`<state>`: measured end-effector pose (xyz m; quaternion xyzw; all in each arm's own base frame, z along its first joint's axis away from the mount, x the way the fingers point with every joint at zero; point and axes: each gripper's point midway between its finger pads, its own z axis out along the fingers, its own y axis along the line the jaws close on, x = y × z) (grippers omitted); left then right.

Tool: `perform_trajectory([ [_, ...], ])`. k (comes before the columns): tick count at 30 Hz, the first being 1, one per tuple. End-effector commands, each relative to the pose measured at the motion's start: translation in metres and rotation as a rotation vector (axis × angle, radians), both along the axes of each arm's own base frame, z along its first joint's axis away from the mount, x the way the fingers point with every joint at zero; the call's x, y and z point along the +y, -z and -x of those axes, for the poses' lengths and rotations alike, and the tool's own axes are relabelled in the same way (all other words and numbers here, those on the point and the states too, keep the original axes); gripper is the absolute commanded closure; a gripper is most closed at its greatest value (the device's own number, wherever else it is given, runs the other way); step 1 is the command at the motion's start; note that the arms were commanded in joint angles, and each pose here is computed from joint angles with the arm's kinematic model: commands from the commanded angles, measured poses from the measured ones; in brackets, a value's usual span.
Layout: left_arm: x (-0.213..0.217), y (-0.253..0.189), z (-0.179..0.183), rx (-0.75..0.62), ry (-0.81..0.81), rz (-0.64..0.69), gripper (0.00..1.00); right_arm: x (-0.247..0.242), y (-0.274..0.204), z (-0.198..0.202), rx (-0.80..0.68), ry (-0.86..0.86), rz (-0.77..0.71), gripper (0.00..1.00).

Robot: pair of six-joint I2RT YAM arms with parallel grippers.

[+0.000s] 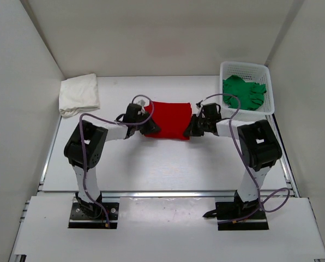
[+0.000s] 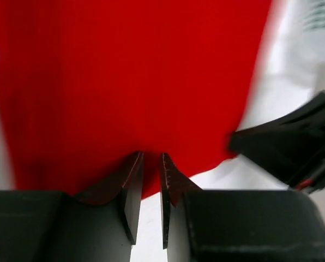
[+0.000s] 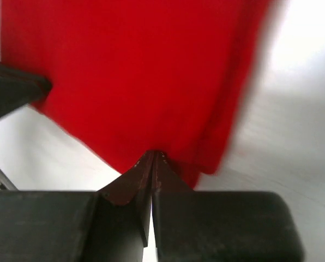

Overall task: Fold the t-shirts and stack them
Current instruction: Fold the long partially folded tshirt into a neat square

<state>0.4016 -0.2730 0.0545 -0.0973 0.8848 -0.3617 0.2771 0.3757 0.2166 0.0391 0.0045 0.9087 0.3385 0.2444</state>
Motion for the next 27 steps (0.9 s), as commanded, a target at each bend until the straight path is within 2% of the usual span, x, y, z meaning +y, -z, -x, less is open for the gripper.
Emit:
perform_trajectory([
  [1,0.03,0.032,0.027,0.083,-0.075,0.036,0.71,-0.007,0.016,0.002,-0.009,0.03,-0.03,1.0],
  [7,0.044,0.046,0.08,0.115,-0.063,0.063,0.72,-0.013,0.021,0.044,-0.015,0.033,-0.038,1.0],
  [11,0.045,0.011,0.085,0.049,-0.043,0.124,0.69,-0.006,-0.002,0.054,-0.06,-0.006,-0.039,0.99],
  [17,0.053,-0.05,0.041,-0.105,-0.107,0.155,0.64,-0.001,-0.054,0.016,-0.186,-0.02,-0.072,1.0],
  [19,0.045,-0.048,0.014,-0.09,-0.107,0.149,0.64,-0.001,-0.039,-0.001,-0.14,-0.024,-0.06,1.0],
  [20,0.043,-0.03,0.007,-0.048,-0.106,0.133,0.65,0.001,-0.048,-0.017,-0.169,-0.024,-0.069,1.0],
  [21,0.037,-0.039,-0.006,-0.06,-0.092,0.153,0.65,0.0,-0.04,-0.029,-0.154,-0.02,-0.07,1.0],
  [23,0.036,-0.024,-0.036,-0.036,-0.108,0.138,0.66,-0.002,-0.02,-0.048,-0.111,0.009,-0.065,1.0],
  [27,0.051,0.01,-0.059,0.036,-0.159,0.115,0.66,-0.011,-0.003,-0.069,-0.081,0.047,-0.076,1.0],
])
